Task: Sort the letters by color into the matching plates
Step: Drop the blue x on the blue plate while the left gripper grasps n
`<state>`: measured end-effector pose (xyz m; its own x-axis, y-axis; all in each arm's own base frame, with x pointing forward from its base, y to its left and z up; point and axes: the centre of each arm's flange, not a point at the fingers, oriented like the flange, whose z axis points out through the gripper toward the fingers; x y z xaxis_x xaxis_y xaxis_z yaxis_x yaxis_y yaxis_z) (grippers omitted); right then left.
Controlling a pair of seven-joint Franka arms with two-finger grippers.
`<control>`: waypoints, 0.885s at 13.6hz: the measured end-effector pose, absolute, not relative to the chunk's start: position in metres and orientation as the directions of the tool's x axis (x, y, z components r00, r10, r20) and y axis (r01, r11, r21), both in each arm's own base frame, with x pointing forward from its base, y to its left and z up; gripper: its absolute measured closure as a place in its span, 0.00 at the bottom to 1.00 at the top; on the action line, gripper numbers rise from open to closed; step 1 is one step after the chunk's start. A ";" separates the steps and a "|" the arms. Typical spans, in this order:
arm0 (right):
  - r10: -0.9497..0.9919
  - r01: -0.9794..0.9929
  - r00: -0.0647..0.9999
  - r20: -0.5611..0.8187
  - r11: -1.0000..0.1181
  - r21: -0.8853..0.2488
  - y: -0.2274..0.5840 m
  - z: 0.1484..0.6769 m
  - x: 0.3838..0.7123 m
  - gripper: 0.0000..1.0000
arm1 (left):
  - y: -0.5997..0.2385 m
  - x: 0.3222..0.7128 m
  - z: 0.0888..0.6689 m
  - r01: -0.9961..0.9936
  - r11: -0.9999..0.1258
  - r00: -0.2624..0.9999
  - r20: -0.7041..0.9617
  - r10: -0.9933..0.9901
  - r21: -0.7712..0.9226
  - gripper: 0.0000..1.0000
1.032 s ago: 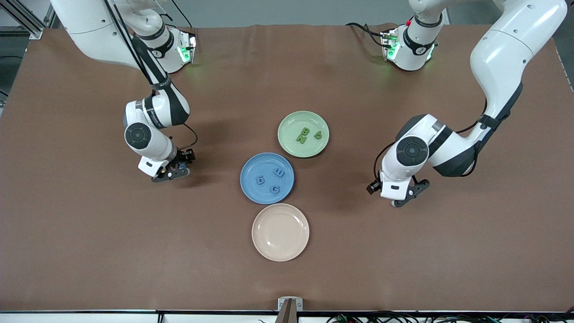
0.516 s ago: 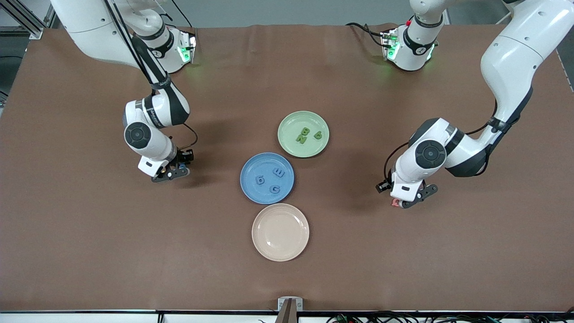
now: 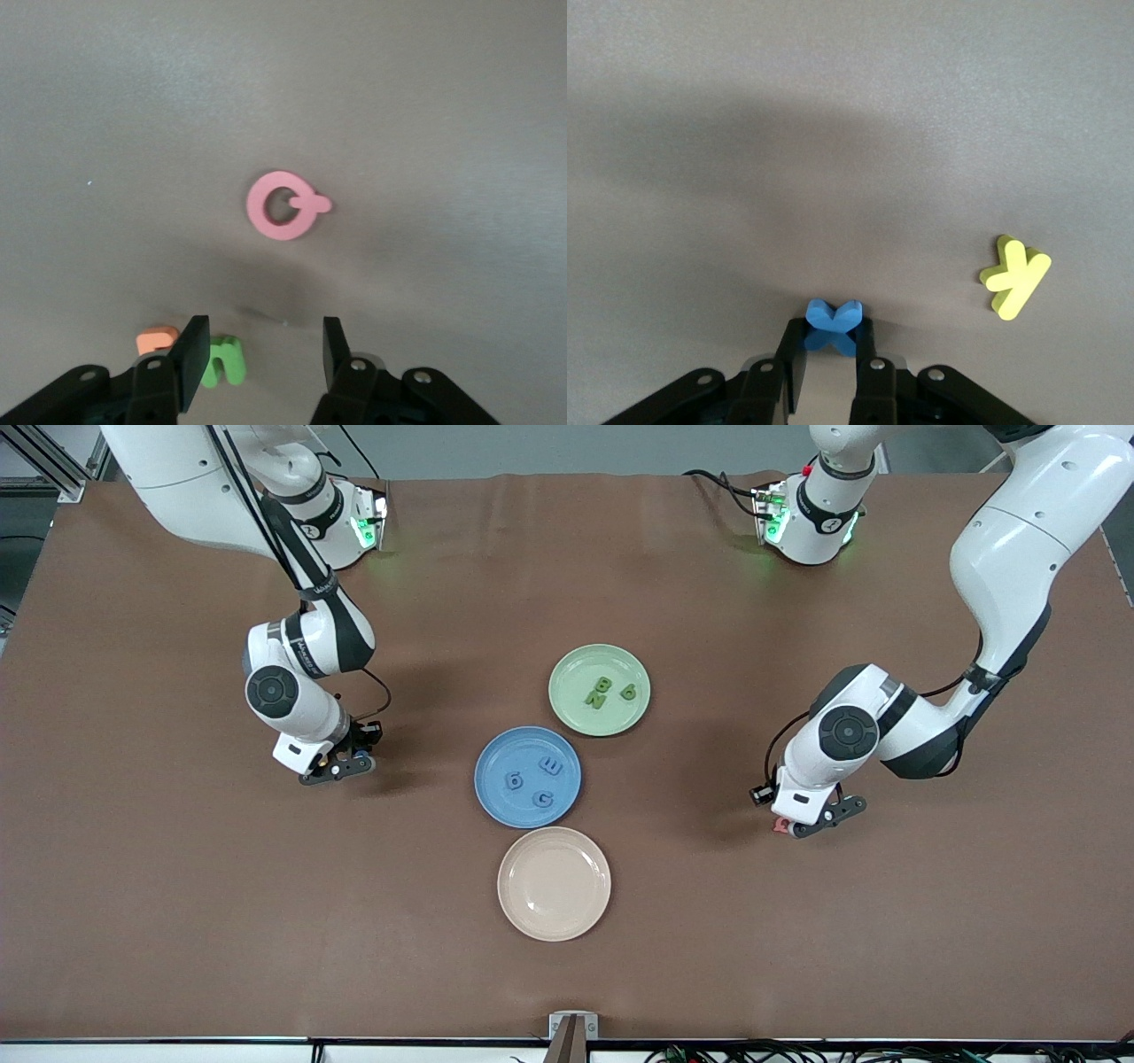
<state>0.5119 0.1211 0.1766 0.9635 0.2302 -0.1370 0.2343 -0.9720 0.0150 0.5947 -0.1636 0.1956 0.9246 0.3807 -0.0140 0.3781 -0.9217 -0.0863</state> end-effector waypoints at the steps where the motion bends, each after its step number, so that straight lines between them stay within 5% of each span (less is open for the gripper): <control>1: 0.204 0.209 0.966 -0.157 -0.978 0.020 0.122 0.180 0.514 0.73 | -0.161 0.594 0.192 0.372 -0.924 0.927 -0.017 0.375 -0.090 0.40; 6: 0.069 0.072 0.987 -0.146 -0.997 0.019 0.209 0.226 0.534 0.73 | -0.159 0.594 0.190 0.371 -0.925 0.928 -0.015 0.373 -0.081 0.40; 12: -0.084 -0.086 0.989 -0.121 -0.996 -0.016 0.317 0.252 0.515 0.73 | -0.161 0.592 0.188 0.354 -0.933 0.934 -0.017 0.356 -0.070 0.40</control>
<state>0.5149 0.3169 0.2516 0.9891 -0.0839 -0.1208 -0.0864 -0.9961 -0.0156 0.5916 -0.1607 0.1876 0.9344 0.3558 -0.0172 0.3538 -0.9327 -0.0704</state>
